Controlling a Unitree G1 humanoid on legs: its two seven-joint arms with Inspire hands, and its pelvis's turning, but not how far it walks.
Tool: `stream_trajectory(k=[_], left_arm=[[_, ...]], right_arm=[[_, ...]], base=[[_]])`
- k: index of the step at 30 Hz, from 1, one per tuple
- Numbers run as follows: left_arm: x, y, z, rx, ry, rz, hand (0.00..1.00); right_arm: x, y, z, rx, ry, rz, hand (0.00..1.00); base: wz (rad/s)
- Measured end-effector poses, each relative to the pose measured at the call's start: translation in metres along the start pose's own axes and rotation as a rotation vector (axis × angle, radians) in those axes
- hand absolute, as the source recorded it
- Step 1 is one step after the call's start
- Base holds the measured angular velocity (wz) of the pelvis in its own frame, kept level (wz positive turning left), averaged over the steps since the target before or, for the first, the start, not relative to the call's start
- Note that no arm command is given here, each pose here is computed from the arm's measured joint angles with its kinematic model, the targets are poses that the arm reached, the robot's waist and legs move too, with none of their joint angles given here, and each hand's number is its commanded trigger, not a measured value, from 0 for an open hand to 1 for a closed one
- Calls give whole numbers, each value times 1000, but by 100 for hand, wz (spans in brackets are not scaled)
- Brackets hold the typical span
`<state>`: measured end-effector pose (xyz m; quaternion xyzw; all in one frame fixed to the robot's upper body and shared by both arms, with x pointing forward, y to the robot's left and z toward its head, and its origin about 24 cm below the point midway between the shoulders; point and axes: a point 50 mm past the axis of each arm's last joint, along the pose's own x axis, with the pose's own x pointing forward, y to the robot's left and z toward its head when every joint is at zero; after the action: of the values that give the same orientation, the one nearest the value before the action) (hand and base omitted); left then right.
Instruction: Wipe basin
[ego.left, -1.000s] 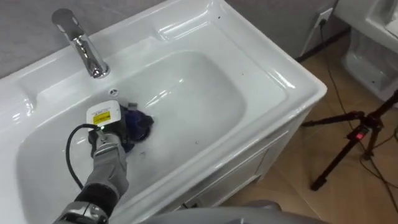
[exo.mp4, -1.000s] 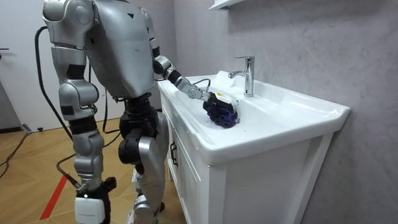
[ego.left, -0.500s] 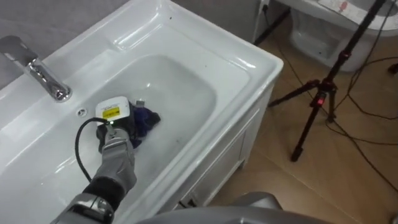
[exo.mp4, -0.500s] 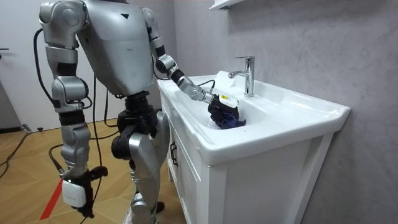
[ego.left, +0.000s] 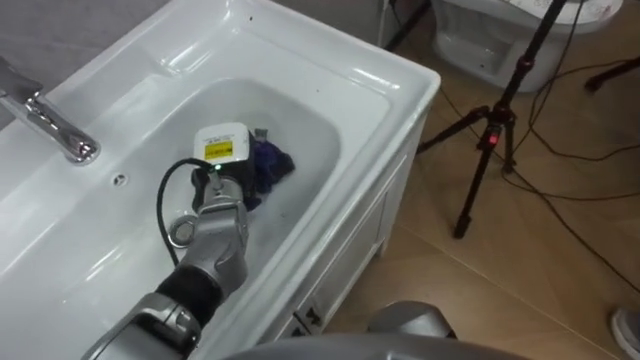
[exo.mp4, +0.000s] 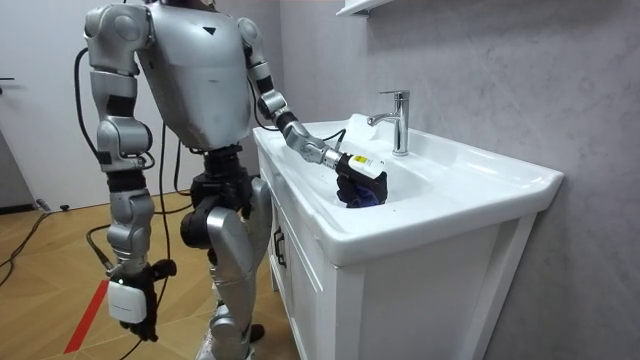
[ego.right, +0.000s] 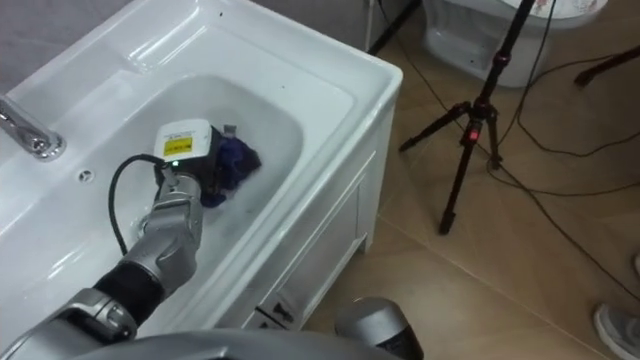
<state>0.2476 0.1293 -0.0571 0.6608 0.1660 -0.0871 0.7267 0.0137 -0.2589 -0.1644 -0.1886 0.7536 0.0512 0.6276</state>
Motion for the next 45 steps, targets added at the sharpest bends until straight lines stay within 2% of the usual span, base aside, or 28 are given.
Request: stream_trajectory(k=[6,19,25,28,34,37,40,42,45], left_arm=[[-2,9,15,-14,-65,17,100],[-4,9,30,-49,-96,3,100],[-5,6,32,-25,-118,-9,100],[-8,-4,28,14,-137,-30,100],[-7,-15,16,-10,-150,-50,100],[-14,-26,1,-57,-108,-51,100],[-19,-32,-21,-64,-46,-30,100],[-24,-35,-49,-35,24,1,100],[-31,-38,-72,16,78,56,100]], right_arm=[[-2,-3,9,0,-22,-8,0],[-3,2,18,-61,-28,8,0],[-2,4,14,-50,-18,12,0],[-1,7,10,-27,-10,23,0],[-1,9,11,-9,-22,12,0],[-1,9,13,14,-37,4,0],[-1,10,14,39,-47,5,0],[-2,7,16,56,-62,-5,0],[-3,3,20,38,-82,-37,0]], base=[[18],[11],[3],[6],[5],[17],[16],[26],[19]])
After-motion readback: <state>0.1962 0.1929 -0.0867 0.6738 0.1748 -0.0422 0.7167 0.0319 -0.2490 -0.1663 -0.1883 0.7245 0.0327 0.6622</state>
